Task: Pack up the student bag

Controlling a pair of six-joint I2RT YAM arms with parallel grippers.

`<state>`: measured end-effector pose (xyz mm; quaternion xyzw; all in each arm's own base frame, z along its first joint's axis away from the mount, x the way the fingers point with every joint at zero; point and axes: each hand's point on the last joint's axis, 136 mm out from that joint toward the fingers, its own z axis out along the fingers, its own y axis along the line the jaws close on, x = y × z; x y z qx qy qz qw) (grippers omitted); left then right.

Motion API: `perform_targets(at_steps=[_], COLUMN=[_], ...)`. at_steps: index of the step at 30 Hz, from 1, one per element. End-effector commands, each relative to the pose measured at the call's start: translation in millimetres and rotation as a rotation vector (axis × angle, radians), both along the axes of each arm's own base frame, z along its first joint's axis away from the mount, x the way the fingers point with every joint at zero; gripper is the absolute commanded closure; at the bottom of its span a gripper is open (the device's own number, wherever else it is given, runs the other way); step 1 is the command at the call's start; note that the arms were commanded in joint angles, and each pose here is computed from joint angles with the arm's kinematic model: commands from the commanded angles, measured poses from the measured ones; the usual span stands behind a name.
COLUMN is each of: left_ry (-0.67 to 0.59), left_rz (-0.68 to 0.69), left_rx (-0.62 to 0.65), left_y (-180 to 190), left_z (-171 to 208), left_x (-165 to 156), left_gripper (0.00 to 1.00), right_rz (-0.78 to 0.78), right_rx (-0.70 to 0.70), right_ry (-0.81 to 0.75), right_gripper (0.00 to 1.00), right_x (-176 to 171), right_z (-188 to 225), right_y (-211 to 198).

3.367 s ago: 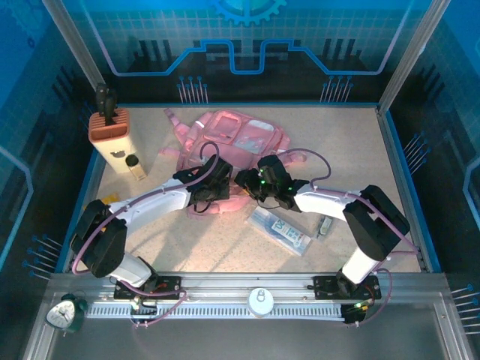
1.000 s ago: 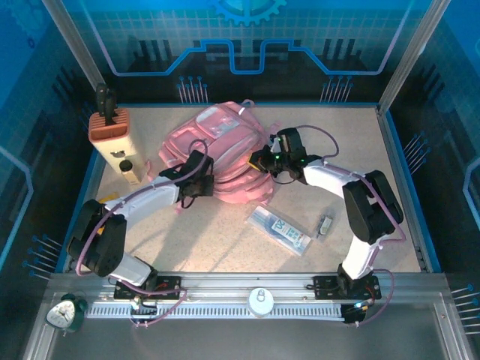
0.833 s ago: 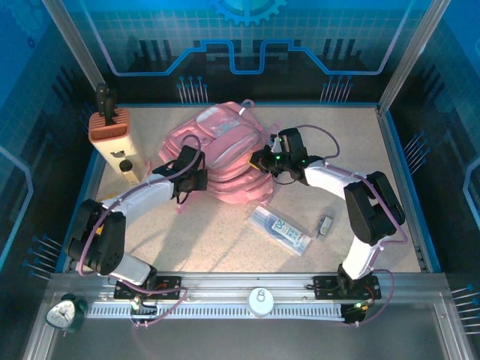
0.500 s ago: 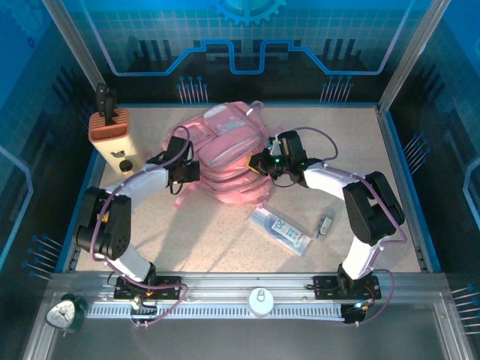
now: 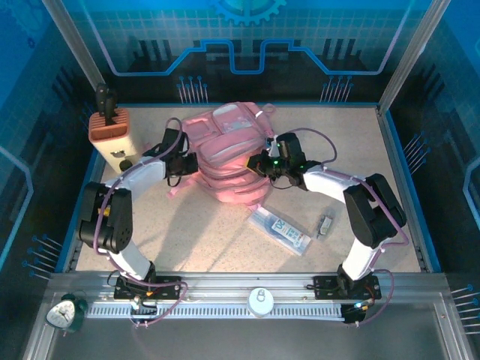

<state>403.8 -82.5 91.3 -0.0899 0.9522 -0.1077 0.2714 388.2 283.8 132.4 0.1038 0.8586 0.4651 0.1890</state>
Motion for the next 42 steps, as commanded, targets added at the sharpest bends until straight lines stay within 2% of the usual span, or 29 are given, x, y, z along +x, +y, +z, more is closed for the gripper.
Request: perform_targets(at_steps=[1,4,9,16,18,19,21,23,25,27,29,33,36,42], left_ry=[-0.044,-0.047,0.064,0.046,0.068,0.068,0.063,0.052,0.033,-0.003,-0.041,-0.014,0.008,0.02], left_rz=[-0.01,0.013,0.2,0.197,0.193,0.181,0.168,0.155,0.153,0.144,0.158,0.137,0.102,0.062], left_rx=[0.155,0.221,0.291,0.2,0.174,0.152,0.102,0.01,-0.082,-0.138,-0.201,-0.334,-0.372,-0.361], left_y=[11.9,21.2,81.6,68.3,63.7,58.4,48.2,31.5,11.4,-7.2,-22.9,-59.1,-87.3,-125.5], left_z=[14.9,11.4,-2.9,0.5,-0.8,0.6,5.8,16.7,30.7,44.3,51.3,42.4,35.4,23.1], left_x=[-12.8,-17.4,-6.3,5.3,0.9,-1.7,-10.8,-23.7,-40.8,-57.9,-74.3,-109.1,-129.1,-154.9], left_gripper=[1.0,1.0,1.0,1.0,0.85,0.79,0.62,0.52,0.46,0.45,0.45,0.46,0.49,0.5], right_rz=[-0.065,-0.087,-0.044,0.039,0.07,0.086,0.094,0.105,0.134,0.144,0.139,0.172,0.204,0.267], right_rx=[-0.038,-0.033,-0.042,-0.011,0.027,0.036,0.014,-0.037,-0.105,-0.176,-0.255,-0.372,-0.409,-0.457], right_ry=[-0.036,-0.047,-0.02,-0.009,-0.011,-0.013,-0.021,-0.035,-0.028,-0.029,-0.019,0.055,0.114,0.167], right_gripper=[1.0,1.0,1.0,1.0,1.0,0.97,0.76,0.62,0.48,0.41,0.37,0.32,0.31,0.32], right_x=[29.2,41.0,39.2,17.6,13.7,10.5,2.3,-9.1,-27.2,-44.8,-63.8,-109.1,-141.1,-189.3], right_z=[15.9,25.1,13.0,-2.2,0.4,2.6,3.8,3.9,-0.3,-4.2,-12.8,-37.6,-53.7,-76.8], right_y=[-40.8,-59.3,-52.7,-12.5,-4.1,-1.9,-4.5,-11.5,-21.0,-34.9,-52.5,-81.0,-91.7,-93.4])
